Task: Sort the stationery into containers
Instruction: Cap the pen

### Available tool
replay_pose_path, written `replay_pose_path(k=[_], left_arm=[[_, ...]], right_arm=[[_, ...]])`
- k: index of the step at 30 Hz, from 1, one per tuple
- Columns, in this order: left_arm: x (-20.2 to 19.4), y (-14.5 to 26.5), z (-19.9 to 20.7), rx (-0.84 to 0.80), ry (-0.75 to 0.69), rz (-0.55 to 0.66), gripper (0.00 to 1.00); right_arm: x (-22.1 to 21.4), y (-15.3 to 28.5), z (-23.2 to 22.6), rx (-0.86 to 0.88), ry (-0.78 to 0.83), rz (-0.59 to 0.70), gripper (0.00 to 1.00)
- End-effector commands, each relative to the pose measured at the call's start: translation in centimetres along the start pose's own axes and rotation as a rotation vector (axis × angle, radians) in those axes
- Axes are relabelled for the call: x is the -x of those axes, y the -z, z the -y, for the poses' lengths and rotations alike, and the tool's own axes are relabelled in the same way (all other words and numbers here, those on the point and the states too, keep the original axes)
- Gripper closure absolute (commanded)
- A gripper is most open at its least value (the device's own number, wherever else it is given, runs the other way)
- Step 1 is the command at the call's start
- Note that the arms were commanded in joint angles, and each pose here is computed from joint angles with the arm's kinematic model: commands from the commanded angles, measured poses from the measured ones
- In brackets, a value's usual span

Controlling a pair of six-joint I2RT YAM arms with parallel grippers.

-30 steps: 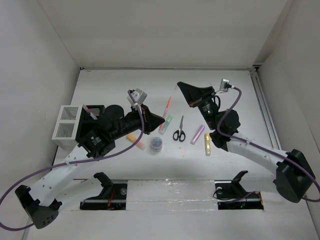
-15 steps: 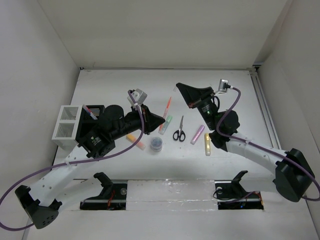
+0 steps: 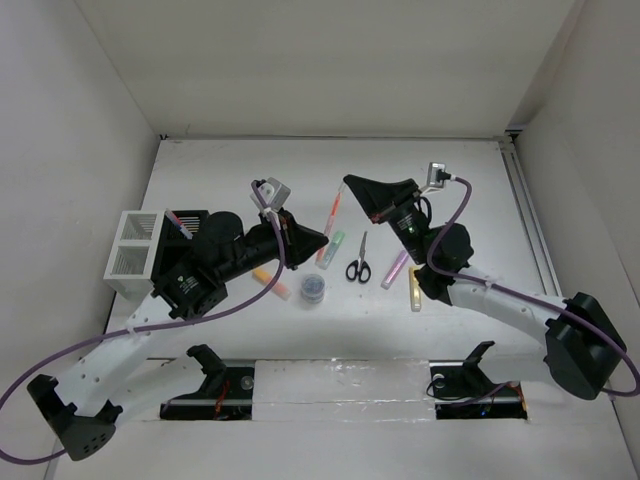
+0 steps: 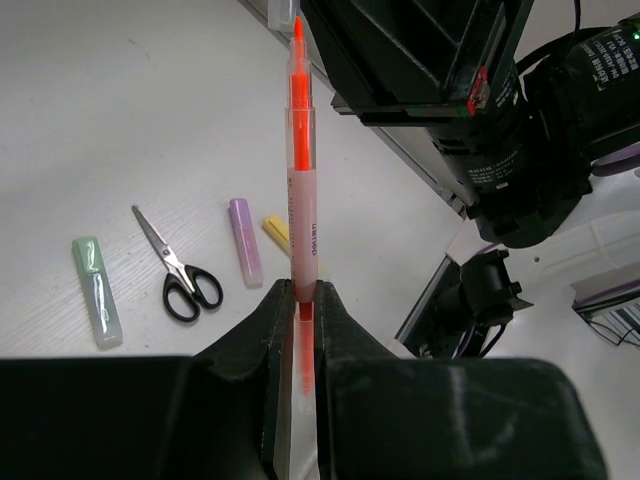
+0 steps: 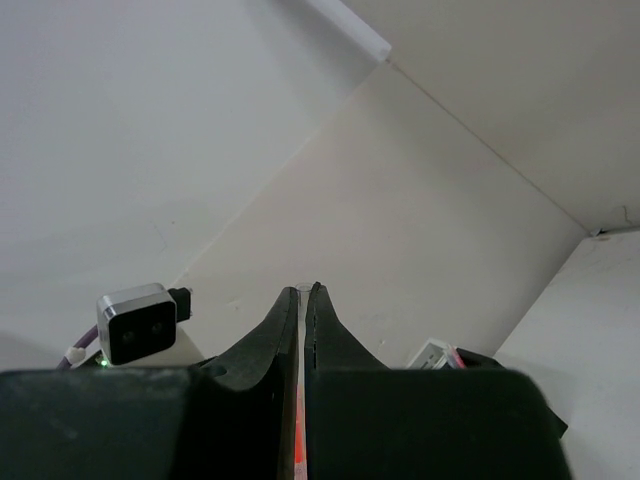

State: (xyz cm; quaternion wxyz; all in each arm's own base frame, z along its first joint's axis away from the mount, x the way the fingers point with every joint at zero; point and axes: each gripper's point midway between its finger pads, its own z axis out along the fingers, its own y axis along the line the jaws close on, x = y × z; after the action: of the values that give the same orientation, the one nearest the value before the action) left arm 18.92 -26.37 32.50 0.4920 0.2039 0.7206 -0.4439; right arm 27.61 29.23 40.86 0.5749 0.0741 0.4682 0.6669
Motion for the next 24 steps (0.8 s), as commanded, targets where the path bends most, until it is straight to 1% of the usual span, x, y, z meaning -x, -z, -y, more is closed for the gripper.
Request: replay_pose_path(k=[1, 7, 12, 15, 18, 24], left_arm=[[1.9, 0.5, 0.9, -0.032, -0.037, 0.079, 1.0], [1.9, 0.5, 0.9, -0.032, -0.037, 0.079, 1.0], [2.1, 0.7, 1.1, -0.035, -0.039, 0.087, 1.0], [2.1, 0.7, 1.1, -0.035, -0.039, 0.087, 1.0], [2.1, 1.0, 1.1, -0.035, -0.039, 0.087, 1.0], [1.7, 0.9, 0.9, -0.032, -0.037, 0.079, 1.0]], right_arm=[[-0.1, 0.1, -2.1, 0.083, -0.02, 0.003, 1.0], [-0.8, 0.1, -2.0, 0.084, -0.025, -0.016, 1.0], [-0.5, 0.1, -1.8, 0.073, -0.026, 0.001, 1.0], [0.2, -0.3, -1.8, 0.054, -0.005, 0.031, 1.0], [2.0, -0.6, -2.6, 0.068, 0.016, 0.073, 1.0], [2.4, -1.0, -3.5, 0.084, 0.034, 0.074, 1.0]])
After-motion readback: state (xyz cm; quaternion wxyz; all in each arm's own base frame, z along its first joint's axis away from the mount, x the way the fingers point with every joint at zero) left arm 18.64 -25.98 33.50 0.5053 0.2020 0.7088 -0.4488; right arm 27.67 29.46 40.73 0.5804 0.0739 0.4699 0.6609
